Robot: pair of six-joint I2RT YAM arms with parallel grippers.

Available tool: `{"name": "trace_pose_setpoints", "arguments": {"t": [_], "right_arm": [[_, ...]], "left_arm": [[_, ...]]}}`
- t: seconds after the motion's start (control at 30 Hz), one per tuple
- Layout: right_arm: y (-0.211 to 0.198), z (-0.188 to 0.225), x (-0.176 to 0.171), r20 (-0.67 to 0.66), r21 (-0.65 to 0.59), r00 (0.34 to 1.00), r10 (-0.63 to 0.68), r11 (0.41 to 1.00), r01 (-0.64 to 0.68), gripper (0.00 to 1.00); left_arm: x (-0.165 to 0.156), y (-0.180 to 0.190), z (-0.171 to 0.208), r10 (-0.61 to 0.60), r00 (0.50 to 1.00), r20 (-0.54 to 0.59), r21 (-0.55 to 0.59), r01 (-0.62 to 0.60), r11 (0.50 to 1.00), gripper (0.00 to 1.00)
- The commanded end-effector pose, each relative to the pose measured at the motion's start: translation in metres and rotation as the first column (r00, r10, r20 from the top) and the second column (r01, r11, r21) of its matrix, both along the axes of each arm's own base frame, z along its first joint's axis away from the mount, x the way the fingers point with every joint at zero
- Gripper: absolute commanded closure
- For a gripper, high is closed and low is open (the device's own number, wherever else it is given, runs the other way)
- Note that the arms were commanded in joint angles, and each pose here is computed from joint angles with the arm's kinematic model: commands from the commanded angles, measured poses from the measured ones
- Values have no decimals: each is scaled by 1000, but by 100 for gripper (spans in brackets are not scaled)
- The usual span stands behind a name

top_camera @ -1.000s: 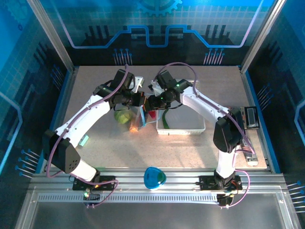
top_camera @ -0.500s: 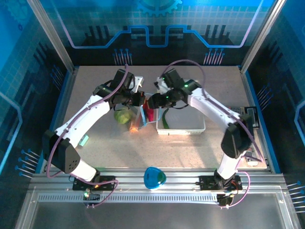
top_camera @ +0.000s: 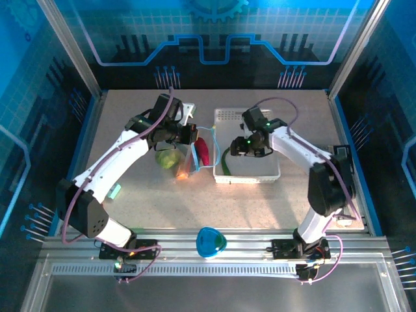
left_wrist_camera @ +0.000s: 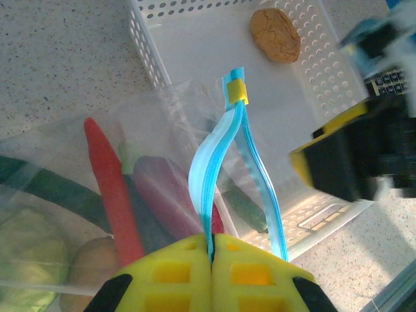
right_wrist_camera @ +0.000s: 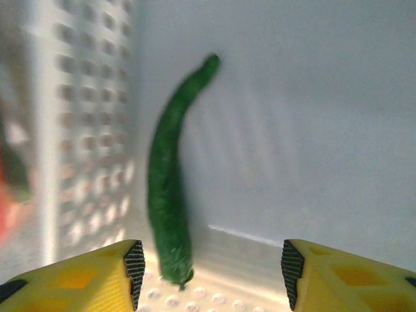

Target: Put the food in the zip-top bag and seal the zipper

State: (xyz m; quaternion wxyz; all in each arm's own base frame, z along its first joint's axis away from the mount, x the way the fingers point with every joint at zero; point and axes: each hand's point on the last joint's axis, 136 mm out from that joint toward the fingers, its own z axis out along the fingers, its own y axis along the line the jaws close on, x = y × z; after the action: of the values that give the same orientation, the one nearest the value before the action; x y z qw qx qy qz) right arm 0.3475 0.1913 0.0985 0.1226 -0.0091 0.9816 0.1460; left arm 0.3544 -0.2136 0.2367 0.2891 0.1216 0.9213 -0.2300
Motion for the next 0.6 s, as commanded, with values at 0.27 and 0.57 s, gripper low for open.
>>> {"name": "trace_pose_setpoints", "arguments": {"t": [0.27, 0.57], "right_arm": [[54, -45, 22, -39, 83, 998, -46, 995, 49, 40], [64, -66, 23, -58, -7, 998, -28, 1000, 28, 40]], "left_arm": [[-6, 0, 16, -14, 999, 39, -32, 15, 999, 99], [-5, -1, 13, -22, 999, 37, -29, 23, 999, 99]]}}
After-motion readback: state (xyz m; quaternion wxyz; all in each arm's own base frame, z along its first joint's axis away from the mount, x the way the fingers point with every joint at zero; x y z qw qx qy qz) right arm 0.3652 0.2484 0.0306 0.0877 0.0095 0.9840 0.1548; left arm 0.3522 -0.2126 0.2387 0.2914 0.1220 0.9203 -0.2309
